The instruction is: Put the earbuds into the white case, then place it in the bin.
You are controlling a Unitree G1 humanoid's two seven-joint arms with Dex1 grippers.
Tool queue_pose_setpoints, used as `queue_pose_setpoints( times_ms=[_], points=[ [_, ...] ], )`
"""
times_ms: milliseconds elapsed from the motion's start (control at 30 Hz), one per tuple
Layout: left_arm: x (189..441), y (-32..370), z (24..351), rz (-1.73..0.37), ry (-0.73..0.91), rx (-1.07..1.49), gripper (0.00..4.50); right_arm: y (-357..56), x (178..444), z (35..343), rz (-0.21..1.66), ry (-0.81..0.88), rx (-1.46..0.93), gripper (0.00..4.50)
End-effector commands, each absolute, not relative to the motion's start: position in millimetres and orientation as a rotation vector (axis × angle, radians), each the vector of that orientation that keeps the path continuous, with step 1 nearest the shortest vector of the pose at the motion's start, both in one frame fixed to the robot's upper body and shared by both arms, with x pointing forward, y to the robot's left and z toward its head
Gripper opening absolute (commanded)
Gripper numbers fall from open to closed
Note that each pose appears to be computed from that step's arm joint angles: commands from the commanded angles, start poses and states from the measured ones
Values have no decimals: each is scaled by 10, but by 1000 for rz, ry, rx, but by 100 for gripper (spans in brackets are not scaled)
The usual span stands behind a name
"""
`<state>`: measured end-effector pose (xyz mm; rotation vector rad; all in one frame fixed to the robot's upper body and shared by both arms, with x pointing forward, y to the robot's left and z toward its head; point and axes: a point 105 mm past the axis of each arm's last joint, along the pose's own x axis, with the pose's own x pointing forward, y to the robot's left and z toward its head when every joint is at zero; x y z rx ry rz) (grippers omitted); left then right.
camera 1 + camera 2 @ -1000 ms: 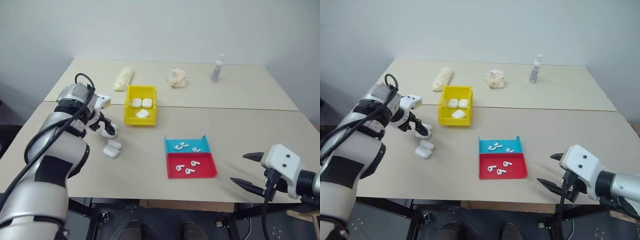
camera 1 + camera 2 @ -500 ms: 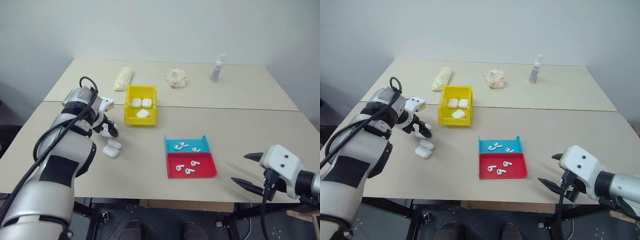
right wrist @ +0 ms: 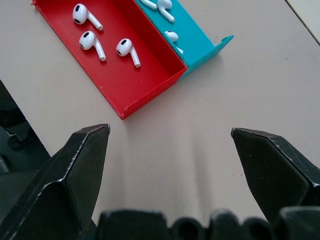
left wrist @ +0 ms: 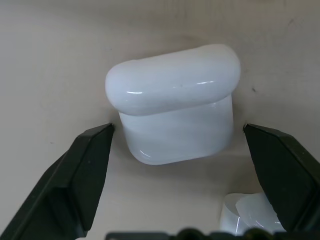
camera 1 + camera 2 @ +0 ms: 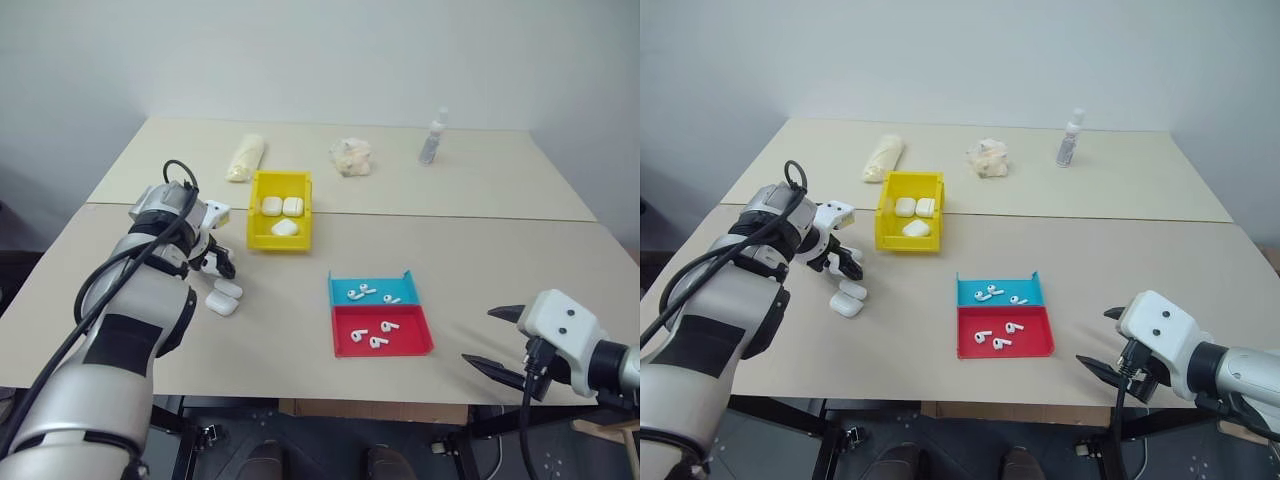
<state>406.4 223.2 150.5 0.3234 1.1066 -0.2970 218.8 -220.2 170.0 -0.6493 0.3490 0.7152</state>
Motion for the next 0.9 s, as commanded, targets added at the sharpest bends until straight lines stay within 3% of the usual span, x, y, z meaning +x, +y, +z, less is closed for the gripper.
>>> queue_pose_setpoints(
  times_ms=[33, 100, 333, 467, 700, 900],
  points=[
    [4076, 2248, 1508, -283, 1094, 315, 331, -2203, 2188, 1737, 705, 340, -668, 450],
    [4085, 2250, 1509, -280, 1087, 315, 274, -2206, 2187, 1735, 703, 340, -667, 450],
    [4125, 2225, 1556, -311, 1052, 340, 274, -2206, 2192, 1734, 703, 339, -668, 450],
    [4202, 2201, 1744, -356, 971, 390, 274, -2218, 2188, 1759, 698, 336, -674, 450],
    [4338, 2444, 2271, -298, 684, 612, 274, -2226, 2195, 1948, 695, 307, -707, 450],
    [4105, 2300, 2539, -502, 336, 618, 274, -2146, 2182, 2197, 765, 275, -767, 450]
  ],
)
